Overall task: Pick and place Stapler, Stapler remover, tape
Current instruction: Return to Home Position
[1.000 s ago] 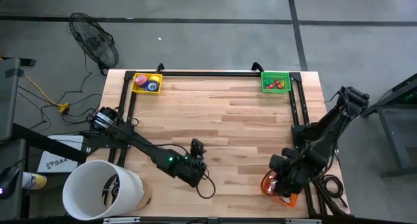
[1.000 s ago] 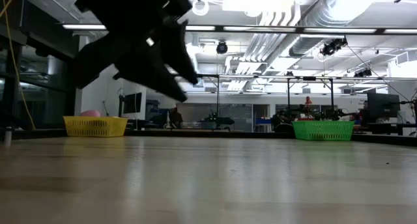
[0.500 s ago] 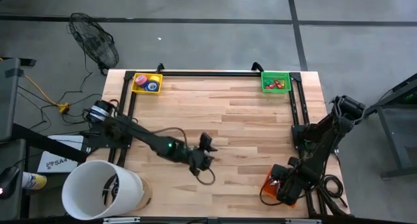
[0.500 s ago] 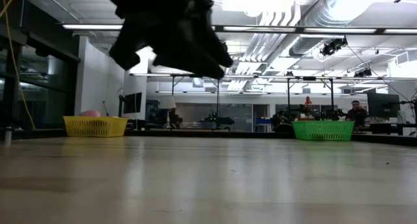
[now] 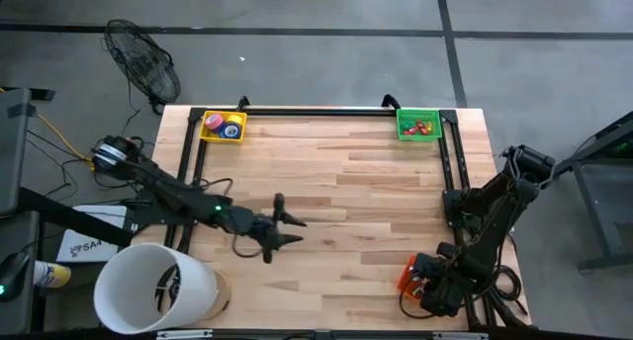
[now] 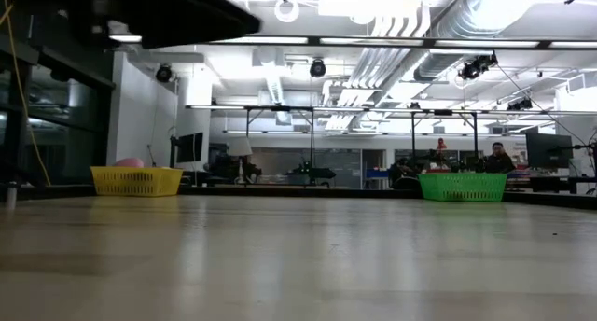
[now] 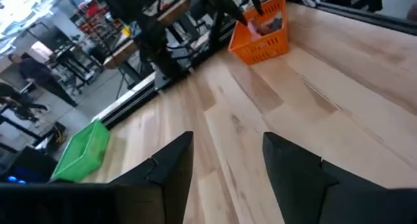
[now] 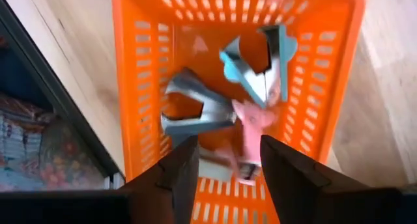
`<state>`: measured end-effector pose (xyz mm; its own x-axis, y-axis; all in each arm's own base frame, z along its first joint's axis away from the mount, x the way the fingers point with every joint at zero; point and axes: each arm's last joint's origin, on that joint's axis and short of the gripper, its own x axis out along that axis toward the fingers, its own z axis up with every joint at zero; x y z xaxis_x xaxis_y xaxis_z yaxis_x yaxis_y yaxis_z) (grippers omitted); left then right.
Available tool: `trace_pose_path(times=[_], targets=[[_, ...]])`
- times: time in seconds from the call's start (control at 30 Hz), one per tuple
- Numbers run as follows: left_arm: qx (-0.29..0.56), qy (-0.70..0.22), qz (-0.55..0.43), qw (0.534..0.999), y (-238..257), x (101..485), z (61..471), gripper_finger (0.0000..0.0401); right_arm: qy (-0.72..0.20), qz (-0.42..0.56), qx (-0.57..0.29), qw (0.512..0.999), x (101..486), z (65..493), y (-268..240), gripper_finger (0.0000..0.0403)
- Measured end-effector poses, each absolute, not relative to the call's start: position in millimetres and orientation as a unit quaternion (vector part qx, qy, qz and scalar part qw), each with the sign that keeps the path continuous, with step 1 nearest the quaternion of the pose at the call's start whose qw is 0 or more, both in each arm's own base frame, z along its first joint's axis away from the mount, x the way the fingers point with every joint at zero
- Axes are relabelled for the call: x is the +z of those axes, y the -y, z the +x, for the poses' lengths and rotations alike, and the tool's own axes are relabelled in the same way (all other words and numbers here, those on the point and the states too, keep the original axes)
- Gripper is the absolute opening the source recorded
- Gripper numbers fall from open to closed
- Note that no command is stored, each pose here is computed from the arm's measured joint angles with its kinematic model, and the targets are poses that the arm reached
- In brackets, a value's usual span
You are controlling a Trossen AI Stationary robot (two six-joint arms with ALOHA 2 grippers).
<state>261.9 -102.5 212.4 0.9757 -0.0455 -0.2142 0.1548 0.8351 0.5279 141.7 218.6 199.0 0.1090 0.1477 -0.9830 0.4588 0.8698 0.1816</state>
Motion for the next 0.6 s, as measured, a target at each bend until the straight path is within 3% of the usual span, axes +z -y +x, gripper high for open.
trace_pose_path(times=[0.3,0.6], targets=[[-0.020,-0.082,0.260,0.962,84.0,207.0,223.1,0.0178,-0.613,0.205,-0.114,0.755,205.3,138.7,-214.9,0.0157],[0.026,-0.074,0.254,0.964,72.6,205.3,196.4,0.0178,-0.407,0.157,-0.108,0.893,248.6,107.8,-195.4,0.0156]])
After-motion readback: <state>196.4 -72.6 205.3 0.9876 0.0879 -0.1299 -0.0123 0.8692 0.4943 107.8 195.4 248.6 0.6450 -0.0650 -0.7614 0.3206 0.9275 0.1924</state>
